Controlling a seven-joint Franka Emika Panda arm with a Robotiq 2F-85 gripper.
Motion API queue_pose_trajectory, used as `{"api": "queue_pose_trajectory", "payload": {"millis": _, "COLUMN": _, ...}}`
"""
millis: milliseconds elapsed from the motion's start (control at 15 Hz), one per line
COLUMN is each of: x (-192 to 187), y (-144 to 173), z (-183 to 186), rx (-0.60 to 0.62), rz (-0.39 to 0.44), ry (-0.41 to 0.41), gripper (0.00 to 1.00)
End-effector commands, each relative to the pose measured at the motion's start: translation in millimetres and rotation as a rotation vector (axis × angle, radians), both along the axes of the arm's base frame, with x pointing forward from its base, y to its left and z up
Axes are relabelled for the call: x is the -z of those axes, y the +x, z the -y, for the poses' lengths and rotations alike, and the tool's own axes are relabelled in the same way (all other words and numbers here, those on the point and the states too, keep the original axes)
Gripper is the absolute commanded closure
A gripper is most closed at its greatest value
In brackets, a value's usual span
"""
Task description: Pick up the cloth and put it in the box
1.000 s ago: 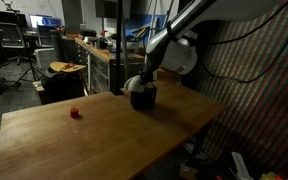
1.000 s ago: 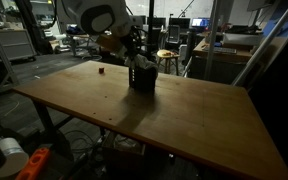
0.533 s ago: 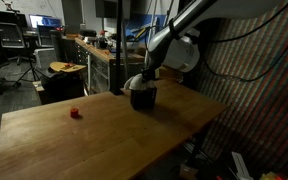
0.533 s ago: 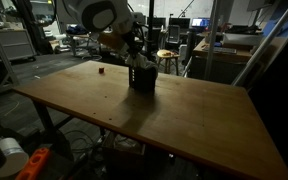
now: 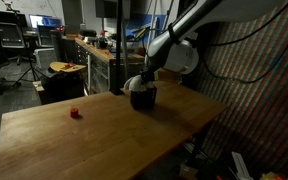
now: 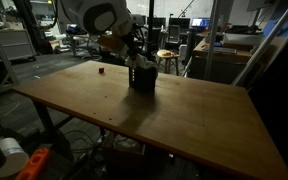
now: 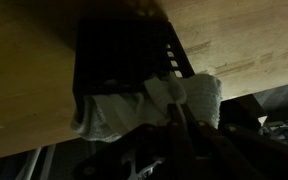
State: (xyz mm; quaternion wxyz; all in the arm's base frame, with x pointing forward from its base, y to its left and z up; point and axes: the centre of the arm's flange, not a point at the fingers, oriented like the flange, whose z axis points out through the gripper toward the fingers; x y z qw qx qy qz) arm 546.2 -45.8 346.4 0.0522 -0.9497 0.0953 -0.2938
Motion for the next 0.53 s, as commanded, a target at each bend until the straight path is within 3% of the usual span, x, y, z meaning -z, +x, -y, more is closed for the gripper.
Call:
{"api": "queue_pose_trajectory", "payload": {"millis": 0, "x": -3, "y": 15, "z": -9, "rx": 0.016, "rz": 0.037, "ry": -0.021, "gripper": 0.95}}
{"api": "queue_pose_trajectory", "payload": {"millis": 467, "x": 1, "y": 43, "z": 4, "rx": 0.014, "rz": 0.025, "ry": -0.077, "gripper": 0.95}}
